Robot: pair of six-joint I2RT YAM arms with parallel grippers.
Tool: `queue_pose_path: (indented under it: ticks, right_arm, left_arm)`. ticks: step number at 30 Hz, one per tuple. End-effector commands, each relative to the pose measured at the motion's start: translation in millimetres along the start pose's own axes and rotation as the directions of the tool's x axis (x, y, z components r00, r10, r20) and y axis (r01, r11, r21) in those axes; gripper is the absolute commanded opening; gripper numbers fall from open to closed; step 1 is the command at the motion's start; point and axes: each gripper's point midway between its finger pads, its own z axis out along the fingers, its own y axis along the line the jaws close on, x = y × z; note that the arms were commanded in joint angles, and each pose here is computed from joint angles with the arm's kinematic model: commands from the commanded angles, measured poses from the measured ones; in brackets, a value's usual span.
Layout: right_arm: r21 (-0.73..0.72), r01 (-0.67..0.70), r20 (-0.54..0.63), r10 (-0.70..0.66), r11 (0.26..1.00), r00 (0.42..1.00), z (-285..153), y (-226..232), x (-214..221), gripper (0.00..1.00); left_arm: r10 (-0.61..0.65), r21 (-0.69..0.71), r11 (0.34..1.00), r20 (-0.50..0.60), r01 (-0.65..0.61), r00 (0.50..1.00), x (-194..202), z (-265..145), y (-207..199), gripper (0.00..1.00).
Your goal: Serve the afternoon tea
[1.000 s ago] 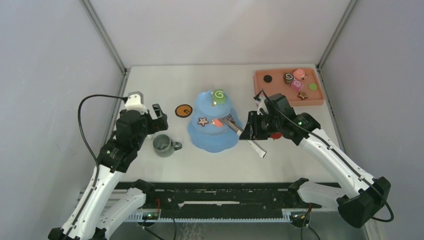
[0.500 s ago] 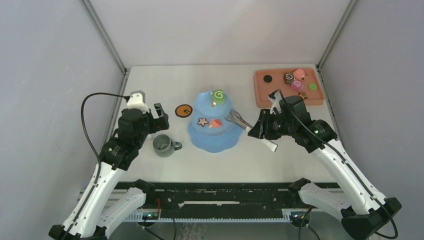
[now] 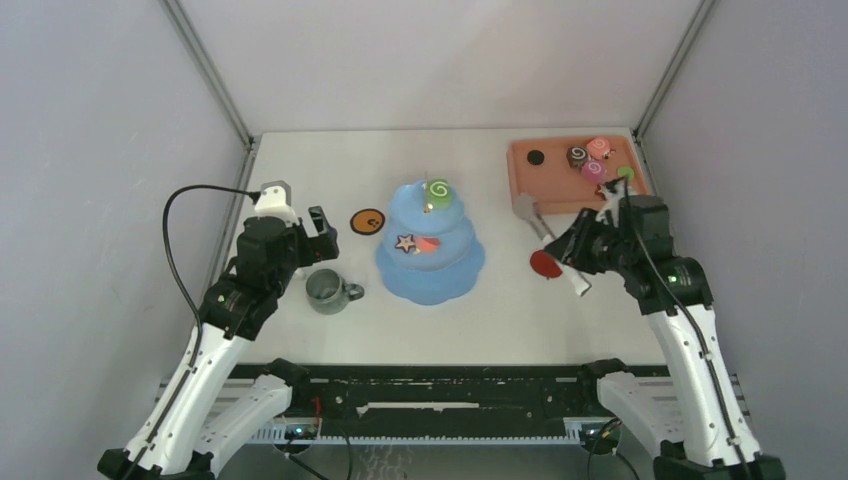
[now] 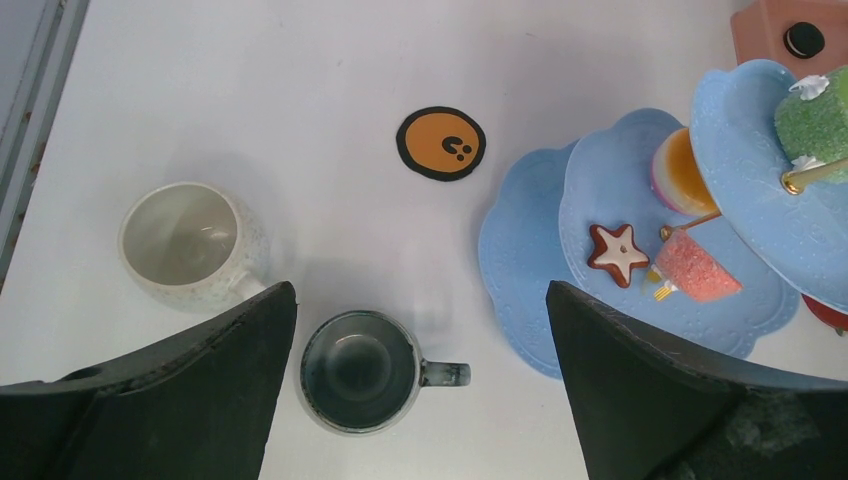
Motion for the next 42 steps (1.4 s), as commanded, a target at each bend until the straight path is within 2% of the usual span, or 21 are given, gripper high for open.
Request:
queue_pose_path:
  ticks: [1,8,14,20,34,42]
  right_arm:
    - [0.091,-0.038,0.151,0.024,0.995,0.988,-15.9,-32.1,-34.1,0.37]
    - [0.288,-0.132,0.318,0.036,0.948,0.947,1.1,-96.1,-102.6,0.40]
    - [0.433,-0.204,0.312,0.067,0.878,0.948,33.7,-152.7,-135.3,0.42]
    - [0.469,-0.258,0.299,0.123,0.845,0.946,59.6,-189.2,-152.3,0.46]
    - [0.433,-0.169,0.255,0.060,0.886,0.965,97.7,-193.2,-210.7,0.48]
    - [0.442,-0.153,0.205,0.067,0.884,0.977,107.3,-193.1,-213.7,0.49]
  left_arm:
    - [-0.021,0.017,1.000,0.058,0.020,0.998,-17.2,-3.7,-3.5,1.00]
    - [-0.022,0.020,1.000,0.055,0.021,0.998,-17.6,-1.6,-5.0,1.00]
    - [-0.013,0.002,1.000,0.057,0.013,0.998,-18.3,-0.6,-2.0,1.00]
    - [0.008,-0.005,1.000,0.051,-0.008,0.999,-23.5,4.7,-4.1,1.00]
    - [0.044,-0.040,0.998,0.038,-0.042,0.998,-26.3,19.9,-3.1,1.00]
    - [0.048,-0.050,0.998,0.036,-0.046,0.998,-27.8,23.7,-2.4,1.00]
